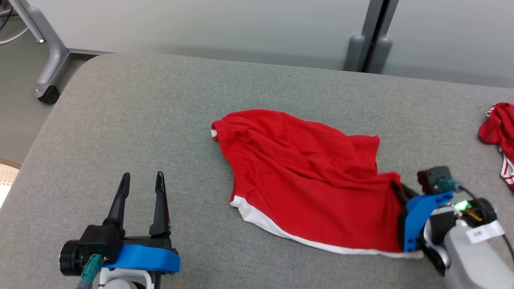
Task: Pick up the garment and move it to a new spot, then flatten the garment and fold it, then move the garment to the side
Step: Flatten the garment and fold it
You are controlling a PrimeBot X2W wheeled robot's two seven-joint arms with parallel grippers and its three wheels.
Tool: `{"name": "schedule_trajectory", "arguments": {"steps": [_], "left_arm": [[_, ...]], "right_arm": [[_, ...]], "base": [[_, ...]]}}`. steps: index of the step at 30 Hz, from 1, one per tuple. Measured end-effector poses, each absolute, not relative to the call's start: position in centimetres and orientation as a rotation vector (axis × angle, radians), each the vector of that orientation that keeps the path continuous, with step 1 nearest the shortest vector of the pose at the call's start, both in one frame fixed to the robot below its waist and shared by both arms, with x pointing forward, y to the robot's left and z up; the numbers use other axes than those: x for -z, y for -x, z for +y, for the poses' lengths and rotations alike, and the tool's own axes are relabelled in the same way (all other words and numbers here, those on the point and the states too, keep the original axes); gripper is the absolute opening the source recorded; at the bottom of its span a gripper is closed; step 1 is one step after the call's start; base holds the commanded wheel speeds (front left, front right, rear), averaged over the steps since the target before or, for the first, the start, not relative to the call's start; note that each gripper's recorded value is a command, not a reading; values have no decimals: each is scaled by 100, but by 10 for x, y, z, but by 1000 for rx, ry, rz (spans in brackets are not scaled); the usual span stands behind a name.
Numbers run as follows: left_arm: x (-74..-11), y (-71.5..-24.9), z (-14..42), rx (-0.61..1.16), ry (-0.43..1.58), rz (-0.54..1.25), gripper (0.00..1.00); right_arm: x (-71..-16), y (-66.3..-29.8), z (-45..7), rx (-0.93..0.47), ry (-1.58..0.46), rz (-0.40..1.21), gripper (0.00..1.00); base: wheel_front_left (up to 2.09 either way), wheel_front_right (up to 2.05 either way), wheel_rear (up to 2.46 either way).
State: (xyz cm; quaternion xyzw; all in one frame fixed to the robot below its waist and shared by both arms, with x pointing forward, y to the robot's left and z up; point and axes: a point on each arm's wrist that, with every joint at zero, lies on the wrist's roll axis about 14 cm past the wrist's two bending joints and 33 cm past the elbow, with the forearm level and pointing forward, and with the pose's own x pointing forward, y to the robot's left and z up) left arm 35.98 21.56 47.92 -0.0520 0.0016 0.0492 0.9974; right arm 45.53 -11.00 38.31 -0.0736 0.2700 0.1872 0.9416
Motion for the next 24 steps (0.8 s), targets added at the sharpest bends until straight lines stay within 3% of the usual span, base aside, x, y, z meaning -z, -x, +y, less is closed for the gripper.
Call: {"name": "schedule_trajectory", "arguments": {"steps": [8,9,10,11,24], "left_arm": [[-481,-362,215,-96,106,-4,100],[-482,-362,214,-95,106,-5,100],[-482,-363,214,-94,107,-5,100],[-482,-363,214,-94,109,-4,100],[-482,-370,198,-48,110,-8,100]], "right_arm": [[-412,-491,-129,-310,150,449,0],[-411,-492,-129,-307,150,456,16],[-407,-491,-129,-308,155,468,65],[-403,-489,-128,-310,157,477,100],[-448,-485,-129,-293,94,206,100]], "base": [[0,0,0],[0,0,0],[0,0,0],[0,0,0],[0,0,0]]}}
